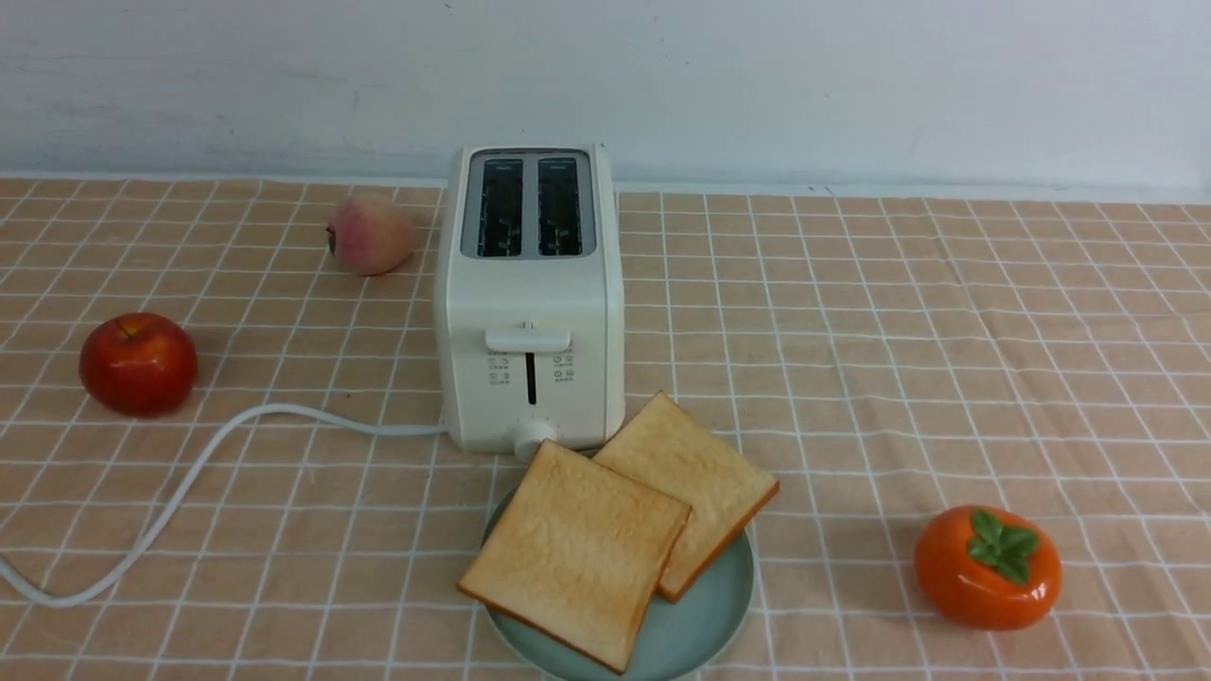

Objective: Take toasted bread from bread machine on light coffee tablecloth place on plate.

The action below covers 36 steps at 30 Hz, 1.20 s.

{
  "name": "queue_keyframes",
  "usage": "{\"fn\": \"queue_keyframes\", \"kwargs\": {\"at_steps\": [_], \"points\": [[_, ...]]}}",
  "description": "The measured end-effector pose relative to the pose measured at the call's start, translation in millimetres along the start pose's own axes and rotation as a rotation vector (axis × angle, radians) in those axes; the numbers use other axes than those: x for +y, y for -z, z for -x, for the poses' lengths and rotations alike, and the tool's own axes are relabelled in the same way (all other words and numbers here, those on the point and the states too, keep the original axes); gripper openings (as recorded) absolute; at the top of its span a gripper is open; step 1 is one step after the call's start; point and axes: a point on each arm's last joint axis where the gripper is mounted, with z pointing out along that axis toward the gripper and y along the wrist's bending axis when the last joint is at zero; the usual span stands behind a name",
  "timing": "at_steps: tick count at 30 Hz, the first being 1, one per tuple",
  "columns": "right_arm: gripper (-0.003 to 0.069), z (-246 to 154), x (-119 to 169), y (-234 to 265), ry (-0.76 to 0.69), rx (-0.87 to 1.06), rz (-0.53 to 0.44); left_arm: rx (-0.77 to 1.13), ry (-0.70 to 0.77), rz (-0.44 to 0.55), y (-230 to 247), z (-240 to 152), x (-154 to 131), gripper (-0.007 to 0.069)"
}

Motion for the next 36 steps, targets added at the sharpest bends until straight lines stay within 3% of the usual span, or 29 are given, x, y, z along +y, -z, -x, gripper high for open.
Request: {"fn": "queue_keyframes", "kwargs": {"at_steps": [21, 23, 27, 32, 36], "points": [[0.0130, -3, -2, 5, -0.018, -0.019, 0.001, 0.004, -0.001, 0.001, 0, 0, 0, 0.0011], [0.0132, -3, -3, 10, 0.018, -0.040, -0.003, 0.004, -0.001, 0.001, 0, 0, 0, 0.0012], [0.0138, -20, -13, 23, 0.257, -0.052, -0.066, 0.004, -0.001, 0.001, 0, 0, 0, 0.0018], [0.0146, -61, -26, 22, 0.395, 0.006, -0.083, 0.004, -0.001, 0.001, 0, 0, 0, 0.0018], [0.0150, -70, -27, 22, 0.482, 0.085, -0.064, 0.004, -0.001, 0.001, 0, 0, 0, 0.0022]]}}
